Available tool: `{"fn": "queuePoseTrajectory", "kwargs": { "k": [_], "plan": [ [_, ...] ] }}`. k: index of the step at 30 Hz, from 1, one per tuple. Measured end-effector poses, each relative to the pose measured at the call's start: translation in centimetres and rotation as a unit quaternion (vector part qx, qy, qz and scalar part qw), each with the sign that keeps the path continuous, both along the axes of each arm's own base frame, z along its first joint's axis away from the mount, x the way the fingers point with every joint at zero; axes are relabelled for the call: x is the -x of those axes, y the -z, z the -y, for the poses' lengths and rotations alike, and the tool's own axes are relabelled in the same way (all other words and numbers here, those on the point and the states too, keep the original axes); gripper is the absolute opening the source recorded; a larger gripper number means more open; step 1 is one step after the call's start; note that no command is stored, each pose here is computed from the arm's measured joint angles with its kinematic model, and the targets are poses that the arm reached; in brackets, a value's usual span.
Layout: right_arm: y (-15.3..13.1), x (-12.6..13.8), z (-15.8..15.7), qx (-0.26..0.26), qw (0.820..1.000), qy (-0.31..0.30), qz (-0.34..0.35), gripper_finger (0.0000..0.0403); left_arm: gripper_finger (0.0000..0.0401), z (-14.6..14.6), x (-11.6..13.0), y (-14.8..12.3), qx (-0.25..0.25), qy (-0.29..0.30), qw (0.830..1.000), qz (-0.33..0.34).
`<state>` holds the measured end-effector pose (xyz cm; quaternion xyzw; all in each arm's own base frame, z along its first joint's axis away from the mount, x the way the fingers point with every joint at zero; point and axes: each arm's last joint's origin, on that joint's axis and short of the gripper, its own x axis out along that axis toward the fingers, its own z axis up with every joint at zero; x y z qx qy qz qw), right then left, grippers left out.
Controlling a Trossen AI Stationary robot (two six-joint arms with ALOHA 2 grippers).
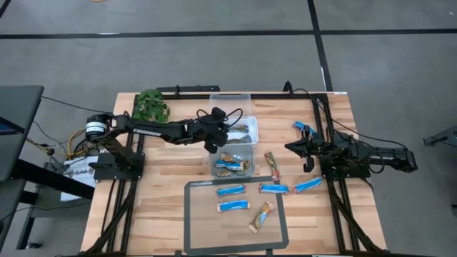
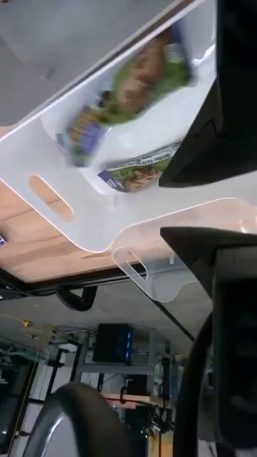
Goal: Pick and place Granola Bars by type
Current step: Put the red granola bar into the transparent bin
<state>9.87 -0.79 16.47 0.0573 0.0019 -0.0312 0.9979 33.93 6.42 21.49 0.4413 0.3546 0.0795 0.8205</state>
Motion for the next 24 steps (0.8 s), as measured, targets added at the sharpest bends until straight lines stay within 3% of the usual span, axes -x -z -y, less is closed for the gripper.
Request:
{"fn": "queuePoseTrajectory", "kwargs": {
  "k": [10,20,24],
  "plan": [
    [0.0,0.0,0.0,0.000,1.000,0.000,0.000,0.0000,0.0126,2.2,-0.1,-1.1,0.014,-0.021,0.999,0.046],
    [0.0,0.0,0.0,0.000,1.000,0.000,0.000,0.0000,0.0126,7.4,1.0,-2.6,0.129,-0.013,0.988,0.089],
    [0.0,0.0,0.0,0.000,1.000,0.000,0.000,0.0000,0.0126,9.8,1.4,-2.4,0.202,0.007,0.976,0.083]
  ]
}}
